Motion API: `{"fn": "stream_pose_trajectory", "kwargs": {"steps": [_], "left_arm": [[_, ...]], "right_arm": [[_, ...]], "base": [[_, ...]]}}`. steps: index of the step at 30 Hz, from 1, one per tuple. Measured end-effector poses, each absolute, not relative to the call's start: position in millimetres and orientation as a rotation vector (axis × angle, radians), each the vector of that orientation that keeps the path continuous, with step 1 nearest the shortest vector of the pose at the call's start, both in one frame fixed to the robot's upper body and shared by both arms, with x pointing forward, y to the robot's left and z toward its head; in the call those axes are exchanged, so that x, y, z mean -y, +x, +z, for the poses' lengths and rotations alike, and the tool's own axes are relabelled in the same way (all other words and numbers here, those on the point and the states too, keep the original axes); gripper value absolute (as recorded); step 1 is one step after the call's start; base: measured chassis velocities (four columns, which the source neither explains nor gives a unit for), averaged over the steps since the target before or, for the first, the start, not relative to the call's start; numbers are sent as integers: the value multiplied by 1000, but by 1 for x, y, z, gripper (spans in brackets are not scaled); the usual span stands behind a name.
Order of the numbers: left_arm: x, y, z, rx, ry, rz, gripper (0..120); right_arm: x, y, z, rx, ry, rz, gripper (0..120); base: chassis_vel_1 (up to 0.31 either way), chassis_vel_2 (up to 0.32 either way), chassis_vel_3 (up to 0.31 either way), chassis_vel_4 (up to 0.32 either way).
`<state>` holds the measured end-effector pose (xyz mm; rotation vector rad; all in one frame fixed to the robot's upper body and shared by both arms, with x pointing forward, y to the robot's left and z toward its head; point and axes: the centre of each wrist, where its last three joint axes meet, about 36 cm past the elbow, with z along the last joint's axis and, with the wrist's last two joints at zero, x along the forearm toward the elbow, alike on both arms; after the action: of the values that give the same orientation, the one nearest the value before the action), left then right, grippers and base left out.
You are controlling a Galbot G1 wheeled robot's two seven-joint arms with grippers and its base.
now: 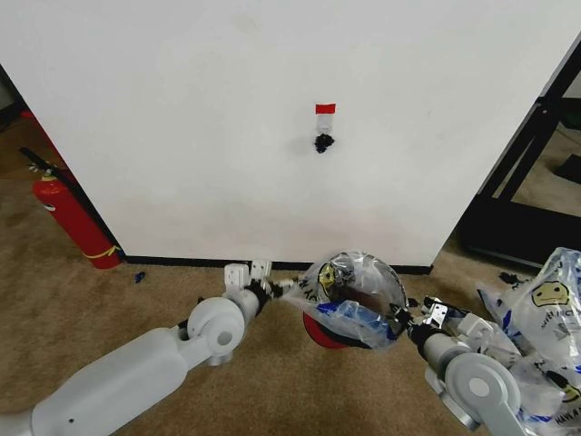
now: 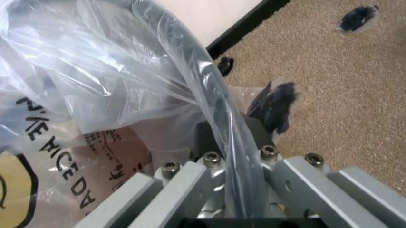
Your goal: Pick up the garbage bag from the wall and place it over the trash bin.
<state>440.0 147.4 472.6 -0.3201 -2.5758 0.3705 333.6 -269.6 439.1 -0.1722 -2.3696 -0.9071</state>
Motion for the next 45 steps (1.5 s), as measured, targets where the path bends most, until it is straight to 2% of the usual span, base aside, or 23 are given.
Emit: {"fn": "stream_pose_trajectory", "kwargs": {"steps": [4,8,19,22,26,30,33,45], "left_arm": [[-145,445,484,2527,-251,402,100],[-153,433,498,2435,-322,319,100],[-160,441,526,2496,-351,428,100],[-170,434,547,2524,-446,447,100],[-173,400,574,2515,-728,436,100],[-159,345,584,2355,-1093,315,100],[-144,333,582,2247,-1239,220,100],[-98,385,570,2189,-1307,-39,97]], "right_arm": [[268,334,436,2369,-174,-898,0],[269,335,434,2372,-178,-893,0],[267,335,431,2376,-181,-897,0],[269,335,428,2375,-191,-890,0],[272,336,428,2381,-197,-875,0],[273,334,430,2393,-195,-844,0],[271,331,432,2399,-179,-822,0],[270,327,437,2409,-153,-782,0]], "base": [[0,0,0,0],[0,0,0,0],[0,0,0,0],[0,0,0,0],[0,0,0,0],[0,0,0,0],[0,0,0,0],[0,0,0,0]]}}
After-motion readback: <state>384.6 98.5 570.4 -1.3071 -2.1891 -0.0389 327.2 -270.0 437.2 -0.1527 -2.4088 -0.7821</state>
